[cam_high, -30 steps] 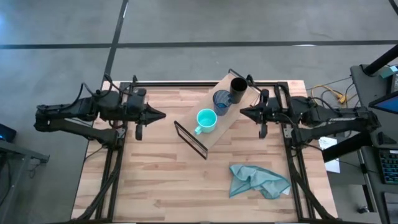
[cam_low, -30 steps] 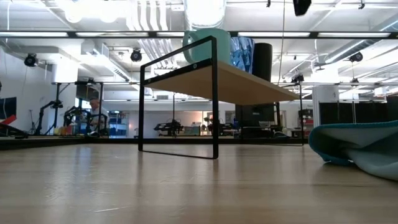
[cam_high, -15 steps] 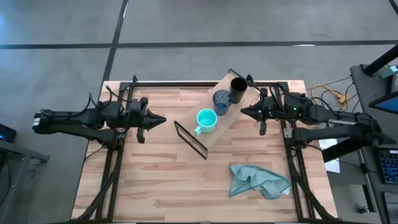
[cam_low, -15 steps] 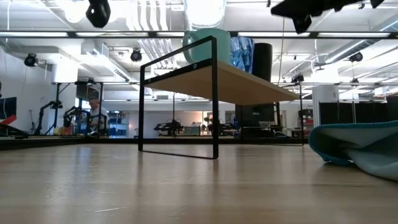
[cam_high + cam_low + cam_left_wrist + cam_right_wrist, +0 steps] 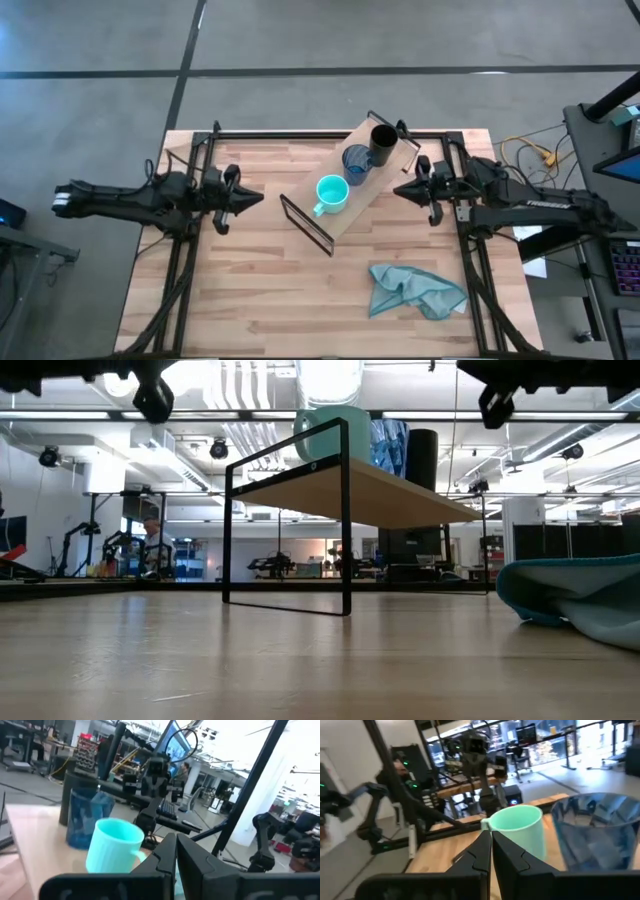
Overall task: Stack small to large cups/mugs on shelf
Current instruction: Return to Home Position
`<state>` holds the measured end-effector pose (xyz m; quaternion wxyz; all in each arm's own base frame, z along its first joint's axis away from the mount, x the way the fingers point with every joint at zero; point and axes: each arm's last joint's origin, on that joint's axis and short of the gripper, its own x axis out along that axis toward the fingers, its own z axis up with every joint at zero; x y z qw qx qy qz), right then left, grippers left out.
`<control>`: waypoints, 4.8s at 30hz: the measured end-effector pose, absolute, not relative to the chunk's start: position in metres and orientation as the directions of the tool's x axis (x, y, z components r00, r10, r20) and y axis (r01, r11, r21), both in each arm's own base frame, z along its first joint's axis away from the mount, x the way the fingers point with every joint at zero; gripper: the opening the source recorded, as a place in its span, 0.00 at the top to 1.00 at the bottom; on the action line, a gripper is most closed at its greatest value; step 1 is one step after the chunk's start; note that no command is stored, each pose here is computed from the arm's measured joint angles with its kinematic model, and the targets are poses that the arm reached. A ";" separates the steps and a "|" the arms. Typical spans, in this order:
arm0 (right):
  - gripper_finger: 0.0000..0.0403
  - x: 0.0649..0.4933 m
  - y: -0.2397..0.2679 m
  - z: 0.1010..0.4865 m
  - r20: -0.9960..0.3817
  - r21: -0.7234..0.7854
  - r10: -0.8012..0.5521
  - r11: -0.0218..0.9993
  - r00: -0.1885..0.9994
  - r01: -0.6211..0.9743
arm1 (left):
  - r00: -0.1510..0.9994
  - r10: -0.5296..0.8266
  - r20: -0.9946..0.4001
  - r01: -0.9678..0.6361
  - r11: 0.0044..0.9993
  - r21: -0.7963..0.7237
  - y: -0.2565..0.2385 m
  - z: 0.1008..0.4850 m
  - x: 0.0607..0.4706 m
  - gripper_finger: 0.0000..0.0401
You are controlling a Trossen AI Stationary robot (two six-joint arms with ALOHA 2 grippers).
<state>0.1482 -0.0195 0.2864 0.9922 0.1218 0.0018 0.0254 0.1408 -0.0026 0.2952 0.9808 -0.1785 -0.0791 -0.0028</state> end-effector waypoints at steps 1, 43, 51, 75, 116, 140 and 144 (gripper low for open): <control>0.98 0.146 -0.019 0.285 0.006 0.253 0.063 0.966 0.998 -0.062 | 0.988 0.022 0.153 0.035 0.934 -0.356 -0.003 0.290 0.140 1.00; 0.98 0.095 -0.008 0.211 0.192 0.379 0.150 0.900 0.970 -0.214 | 0.997 0.078 0.015 -0.063 0.890 -0.451 0.001 0.215 0.083 1.00; 0.98 0.095 -0.008 0.200 0.176 0.395 0.145 0.896 0.974 -0.204 | 0.997 0.079 -0.001 -0.071 0.891 -0.448 0.001 0.209 0.085 1.00; 0.98 0.099 -0.008 0.173 0.004 0.501 0.139 0.857 0.990 -0.122 | 1.000 0.030 0.002 -0.026 0.880 -0.473 -0.001 0.166 0.099 1.00; 0.98 0.099 -0.008 0.167 -0.062 0.603 0.139 0.794 0.988 -0.074 | 0.999 0.031 -0.006 -0.031 0.883 -0.468 -0.001 0.166 0.101 1.00; 0.98 0.094 -0.007 0.174 0.022 0.367 0.143 0.920 0.989 -0.141 | 1.000 0.030 -0.004 -0.029 0.884 -0.467 -0.001 0.166 0.101 1.00; 0.98 0.095 -0.009 0.172 0.009 0.308 0.085 0.948 0.996 -0.084 | 1.000 0.030 -0.005 -0.029 0.884 -0.467 -0.001 0.166 0.101 1.00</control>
